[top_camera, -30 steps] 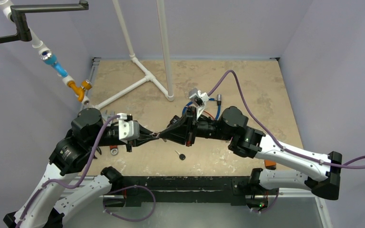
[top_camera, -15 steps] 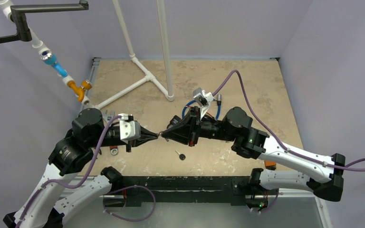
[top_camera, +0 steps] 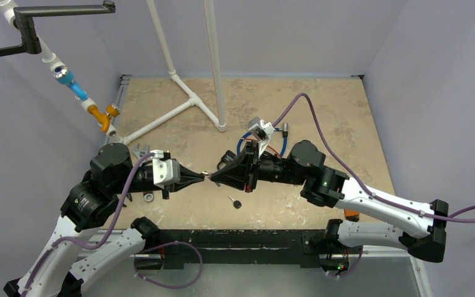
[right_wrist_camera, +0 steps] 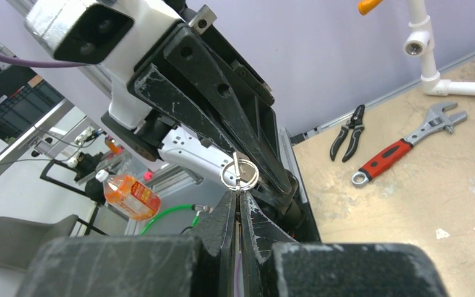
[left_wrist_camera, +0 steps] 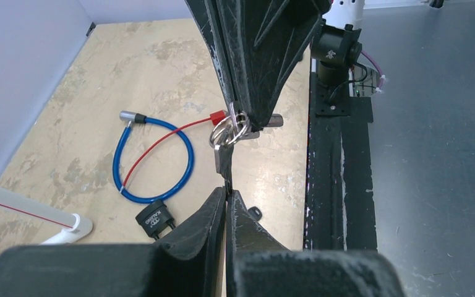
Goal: Unlock with the key
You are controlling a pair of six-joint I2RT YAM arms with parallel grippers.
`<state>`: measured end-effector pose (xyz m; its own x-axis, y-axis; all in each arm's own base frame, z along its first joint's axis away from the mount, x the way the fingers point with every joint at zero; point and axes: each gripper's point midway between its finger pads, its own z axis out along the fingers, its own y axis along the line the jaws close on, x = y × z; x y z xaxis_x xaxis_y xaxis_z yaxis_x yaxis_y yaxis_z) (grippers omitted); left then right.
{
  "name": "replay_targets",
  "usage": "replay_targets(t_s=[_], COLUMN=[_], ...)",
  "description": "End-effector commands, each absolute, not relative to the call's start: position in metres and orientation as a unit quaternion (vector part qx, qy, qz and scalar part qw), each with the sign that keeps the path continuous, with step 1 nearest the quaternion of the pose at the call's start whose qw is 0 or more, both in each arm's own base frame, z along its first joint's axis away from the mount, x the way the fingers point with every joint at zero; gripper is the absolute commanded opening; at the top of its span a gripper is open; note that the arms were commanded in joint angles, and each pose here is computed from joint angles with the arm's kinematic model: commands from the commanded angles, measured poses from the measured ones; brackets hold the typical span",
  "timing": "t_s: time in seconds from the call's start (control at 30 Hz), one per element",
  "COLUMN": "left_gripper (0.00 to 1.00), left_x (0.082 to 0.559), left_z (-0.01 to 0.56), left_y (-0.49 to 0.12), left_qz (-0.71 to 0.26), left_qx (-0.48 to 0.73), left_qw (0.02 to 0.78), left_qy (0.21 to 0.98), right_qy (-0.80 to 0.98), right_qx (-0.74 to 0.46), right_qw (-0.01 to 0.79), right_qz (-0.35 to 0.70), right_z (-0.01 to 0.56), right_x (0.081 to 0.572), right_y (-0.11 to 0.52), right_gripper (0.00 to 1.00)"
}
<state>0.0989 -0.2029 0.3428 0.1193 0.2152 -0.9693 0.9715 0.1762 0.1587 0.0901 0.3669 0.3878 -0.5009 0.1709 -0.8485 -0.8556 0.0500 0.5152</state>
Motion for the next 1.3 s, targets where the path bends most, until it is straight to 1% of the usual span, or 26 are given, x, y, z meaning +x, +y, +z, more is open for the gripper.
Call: replay_targets(t_s=[0.0, 0.03, 0.17, 0.2, 0.33, 0.4, 0.5, 0.6, 0.83, 1.27], left_gripper=[0.00, 0.00, 0.00, 0.00, 0.00, 0.00, 0.00, 0.00, 0.00, 0.00], left_x=[0.092, 0.090, 0.087, 0.088, 0.090, 0.092, 0.094, 0.093, 0.088, 0.084], left_z=[0.362, 0.360, 0.343, 0.336, 0.311, 0.302, 0.291, 0.289, 0.298, 0.300], left_y=[-0.200, -0.199, -0.194, -0.192, -0.181, -0.176, -0.170, -0.168, -0.170, -0.172], left_qz=[-0.356, -0.355, -0.336, -0.326, -0.296, -0.286, -0.276, -0.276, -0.292, -0.302], left_qx=[0.542, 0.549, 0.584, 0.594, 0.621, 0.625, 0.627, 0.624, 0.620, 0.622], left_qw=[0.549, 0.546, 0.518, 0.508, 0.453, 0.425, 0.382, 0.361, 0.352, 0.340], left_qy=[0.527, 0.524, 0.527, 0.531, 0.567, 0.590, 0.621, 0.636, 0.638, 0.637], right_qy=[0.608, 0.613, 0.630, 0.631, 0.632, 0.632, 0.628, 0.620, 0.616, 0.582], right_qx=[-0.289, -0.291, -0.298, -0.300, -0.318, -0.333, -0.352, -0.367, -0.398, -0.418], right_qw=[0.417, 0.417, 0.431, 0.437, 0.456, 0.460, 0.461, 0.464, 0.432, 0.411], right_qz=[0.611, 0.605, 0.573, 0.567, 0.541, 0.527, 0.518, 0.516, 0.525, 0.564], right_z=[0.380, 0.377, 0.372, 0.374, 0.382, 0.383, 0.383, 0.380, 0.356, 0.361], right_x=[0.094, 0.095, 0.102, 0.104, 0.109, 0.110, 0.111, 0.112, 0.108, 0.095], right_y=[0.363, 0.363, 0.356, 0.353, 0.346, 0.346, 0.350, 0.358, 0.380, 0.399], right_gripper=[0.00, 0.00, 0.36, 0.42, 0.53, 0.57, 0.59, 0.59, 0.54, 0.50])
